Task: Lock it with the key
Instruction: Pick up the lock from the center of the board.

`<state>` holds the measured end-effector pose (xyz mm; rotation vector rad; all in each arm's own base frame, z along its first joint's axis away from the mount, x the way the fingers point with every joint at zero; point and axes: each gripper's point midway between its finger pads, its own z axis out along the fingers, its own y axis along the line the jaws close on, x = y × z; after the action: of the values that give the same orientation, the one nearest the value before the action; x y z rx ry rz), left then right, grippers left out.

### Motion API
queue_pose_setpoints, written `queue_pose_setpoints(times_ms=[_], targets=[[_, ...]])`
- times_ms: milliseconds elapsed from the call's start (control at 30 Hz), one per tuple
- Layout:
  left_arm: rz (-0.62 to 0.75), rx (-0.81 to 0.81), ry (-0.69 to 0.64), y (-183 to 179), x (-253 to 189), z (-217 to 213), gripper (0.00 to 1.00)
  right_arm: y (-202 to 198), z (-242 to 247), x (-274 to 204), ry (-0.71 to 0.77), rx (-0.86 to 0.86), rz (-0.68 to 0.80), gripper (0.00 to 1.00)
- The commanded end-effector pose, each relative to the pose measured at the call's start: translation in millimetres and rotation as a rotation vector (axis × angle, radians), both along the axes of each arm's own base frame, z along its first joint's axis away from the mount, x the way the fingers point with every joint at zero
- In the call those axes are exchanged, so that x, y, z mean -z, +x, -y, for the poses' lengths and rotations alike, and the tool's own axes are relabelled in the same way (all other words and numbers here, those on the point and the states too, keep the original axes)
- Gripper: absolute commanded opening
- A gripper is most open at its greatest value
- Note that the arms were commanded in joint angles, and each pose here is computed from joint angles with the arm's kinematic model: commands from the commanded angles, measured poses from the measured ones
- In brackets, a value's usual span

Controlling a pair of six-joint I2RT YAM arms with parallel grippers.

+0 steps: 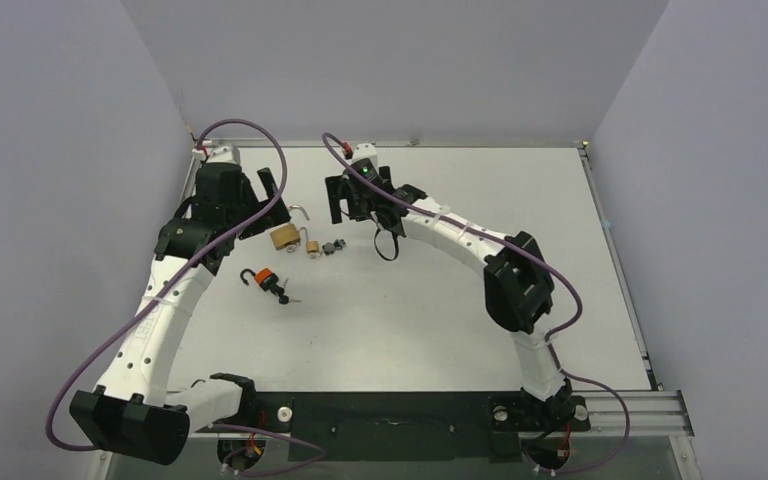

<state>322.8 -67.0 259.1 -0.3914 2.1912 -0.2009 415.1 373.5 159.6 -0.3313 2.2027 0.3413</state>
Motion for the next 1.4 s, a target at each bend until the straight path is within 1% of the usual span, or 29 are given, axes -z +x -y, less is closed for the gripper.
queue_pose_setpoints(times_ms=[0,33,67,133,267,300,500,700,900,1067,1200,1367], targets=[[0.067,0.008,-0.036,-9,-33,-6,0.98,4,-42,6,-0.019,-0.082,-0.012,0.93],[0.068,0.013,-0.048,-10,-33,-5,0.98,6,-48,24,-0.040,-0.085,-0.033,0.92],[0.069,0.010,-0.062,-11,-33,-4,0.98,7,-58,15,-0.026,-0.093,-0.022,0.91],[0.059,0.027,-0.093,-13,-29,2,0.98,9,-71,26,-0.034,-0.100,-0.030,0.90],[0.036,0.034,-0.113,-15,-20,6,0.98,8,-96,46,-0.046,-0.108,-0.029,0.87],[0.034,0.034,-0.115,-16,-20,6,0.98,9,-100,42,-0.035,-0.105,-0.019,0.87],[0.032,0.040,-0.127,-18,-21,8,0.98,-1,-121,63,-0.045,-0.094,-0.017,0.80],[0.051,0.021,-0.139,-22,-25,5,0.98,-7,-128,86,-0.064,-0.053,-0.019,0.75],[0.095,-0.016,-0.145,-27,-39,-1,0.98,-3,-131,104,-0.083,-0.015,0.005,0.68],[0.132,-0.039,-0.150,-29,-52,-5,0.98,-5,-133,115,-0.103,0.001,0.021,0.65],[0.136,-0.043,-0.157,-29,-55,-5,0.98,-6,-133,123,-0.111,0.009,0.018,0.62],[0.129,-0.035,-0.161,-30,-57,-4,0.98,-15,-133,131,-0.151,-0.002,0.029,0.54]])
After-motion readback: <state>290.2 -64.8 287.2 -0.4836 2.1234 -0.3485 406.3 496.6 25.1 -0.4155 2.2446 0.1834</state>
